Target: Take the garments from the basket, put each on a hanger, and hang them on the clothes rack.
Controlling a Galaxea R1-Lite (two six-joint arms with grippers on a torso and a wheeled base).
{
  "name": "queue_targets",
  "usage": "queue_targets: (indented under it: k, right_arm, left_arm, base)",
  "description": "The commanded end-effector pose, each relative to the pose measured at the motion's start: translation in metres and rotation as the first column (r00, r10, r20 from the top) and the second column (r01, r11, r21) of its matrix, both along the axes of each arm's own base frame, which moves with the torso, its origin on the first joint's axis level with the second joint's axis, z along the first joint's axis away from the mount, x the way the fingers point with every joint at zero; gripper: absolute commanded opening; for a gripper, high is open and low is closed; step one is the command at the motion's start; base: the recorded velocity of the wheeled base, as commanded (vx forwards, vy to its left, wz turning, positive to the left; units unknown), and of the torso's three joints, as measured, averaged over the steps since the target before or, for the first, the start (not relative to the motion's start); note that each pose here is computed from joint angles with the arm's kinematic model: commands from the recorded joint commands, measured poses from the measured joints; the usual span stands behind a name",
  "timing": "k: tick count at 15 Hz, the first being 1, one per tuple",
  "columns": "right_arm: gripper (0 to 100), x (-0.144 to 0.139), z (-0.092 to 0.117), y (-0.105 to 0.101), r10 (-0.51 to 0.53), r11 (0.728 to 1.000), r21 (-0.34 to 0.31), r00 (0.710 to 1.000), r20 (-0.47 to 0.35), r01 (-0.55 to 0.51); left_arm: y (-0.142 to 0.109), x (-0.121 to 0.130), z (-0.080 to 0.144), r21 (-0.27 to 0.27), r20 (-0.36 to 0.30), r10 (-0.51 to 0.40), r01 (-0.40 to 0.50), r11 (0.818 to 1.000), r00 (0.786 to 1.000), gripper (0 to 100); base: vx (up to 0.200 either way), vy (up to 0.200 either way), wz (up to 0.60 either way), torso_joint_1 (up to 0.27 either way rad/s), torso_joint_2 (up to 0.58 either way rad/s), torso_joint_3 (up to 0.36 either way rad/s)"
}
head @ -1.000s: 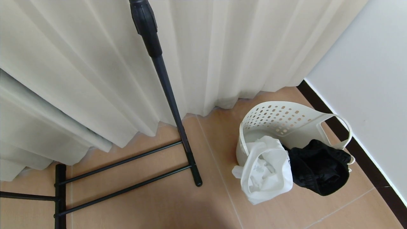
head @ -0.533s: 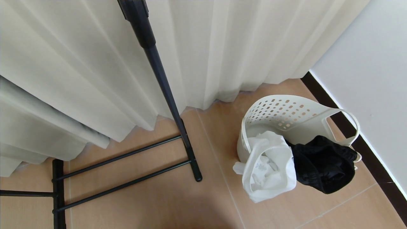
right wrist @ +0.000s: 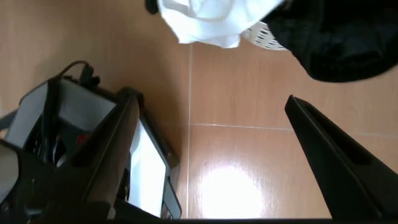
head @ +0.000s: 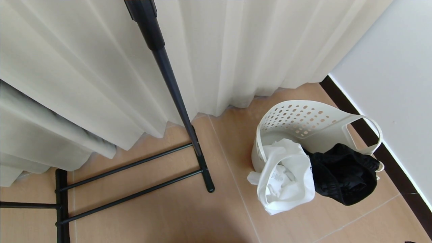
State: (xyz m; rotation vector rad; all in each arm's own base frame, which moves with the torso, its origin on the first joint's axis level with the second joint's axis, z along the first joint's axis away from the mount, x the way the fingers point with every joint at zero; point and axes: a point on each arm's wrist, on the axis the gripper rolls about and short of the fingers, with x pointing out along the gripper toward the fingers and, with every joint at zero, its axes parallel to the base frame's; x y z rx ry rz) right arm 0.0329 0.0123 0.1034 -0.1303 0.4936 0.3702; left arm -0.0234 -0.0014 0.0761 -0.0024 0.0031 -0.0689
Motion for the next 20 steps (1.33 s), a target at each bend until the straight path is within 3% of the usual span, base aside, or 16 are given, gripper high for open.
queue_targets:
  k: [1, 3, 5, 6, 7, 9, 11, 18, 20]
  right_arm:
    - [100, 0.05, 0.026, 0.03, 0.171, 0.971, -0.145, 0.978, -0.119, -0.187]
    - [100, 0.093, 0.039, 0.05, 0.236, 0.891, -0.368, 0.964, -0.127, -0.266]
    - [100, 0.134, 0.046, 0.069, 0.272, 0.786, -0.539, 0.952, -0.139, -0.304]
    - [100, 0.153, 0.05, 0.079, 0.286, 0.74, -0.597, 0.949, -0.136, -0.309]
    - [100, 0.159, 0.051, 0.082, 0.288, 0.727, -0.613, 0.948, -0.136, -0.309]
    - [100, 0.208, 0.054, 0.108, 0.262, 0.648, -0.711, 0.957, -0.127, -0.272]
    - [100, 0.235, 0.044, 0.118, 0.241, 0.585, -0.767, 0.959, -0.148, -0.265]
    - [100, 0.277, 0.027, 0.116, 0.155, 0.589, -0.776, 0.974, -0.167, -0.227]
    - [100, 0.29, 0.021, 0.121, 0.129, 0.623, -0.754, 0.978, -0.162, -0.207]
  left_arm:
    - [0.0, 0.0, 0.0, -0.001, -0.002, 0.0, 0.0, 1.0, 1.0, 100]
    - [0.0, 0.0, 0.0, -0.001, -0.002, 0.0, 0.0, 1.0, 1.0, 100]
    - [0.0, 0.0, 0.0, -0.001, -0.002, 0.0, 0.0, 1.0, 1.0, 100]
    - [0.0, 0.0, 0.0, -0.001, -0.002, 0.0, 0.0, 1.0, 1.0, 100]
    - [0.0, 0.0, 0.0, -0.001, -0.002, 0.0, 0.0, 1.0, 1.0, 100]
    - [0.0, 0.0, 0.0, -0.001, -0.002, 0.0, 0.0, 1.0, 1.0, 100]
    - [0.0, 0.0, 0.0, -0.001, -0.002, 0.0, 0.0, 1.0, 1.0, 100]
    - [0.0, 0.0, 0.0, -0.001, -0.002, 0.0, 0.0, 1.0, 1.0, 100]
    - [0.0, 0.0, 0.0, -0.001, -0.002, 0.0, 0.0, 1.0, 1.0, 100]
  base:
    - [0.0, 0.0, 0.0, 0.0, 0.0, 0.0]
    - [0.0, 0.0, 0.0, 0.0, 0.0, 0.0]
    - [0.0, 0.0, 0.0, 0.0, 0.0, 0.0]
    - [0.0, 0.0, 0.0, 0.0, 0.0, 0.0]
    - [0.0, 0.0, 0.0, 0.0, 0.0, 0.0]
    - [0.0, 0.0, 0.0, 0.0, 0.0, 0.0]
    - [0.0, 0.0, 0.0, 0.0, 0.0, 0.0]
    - [0.0, 0.0, 0.0, 0.0, 0.0, 0.0]
    - [0.0, 0.0, 0.0, 0.0, 0.0, 0.0]
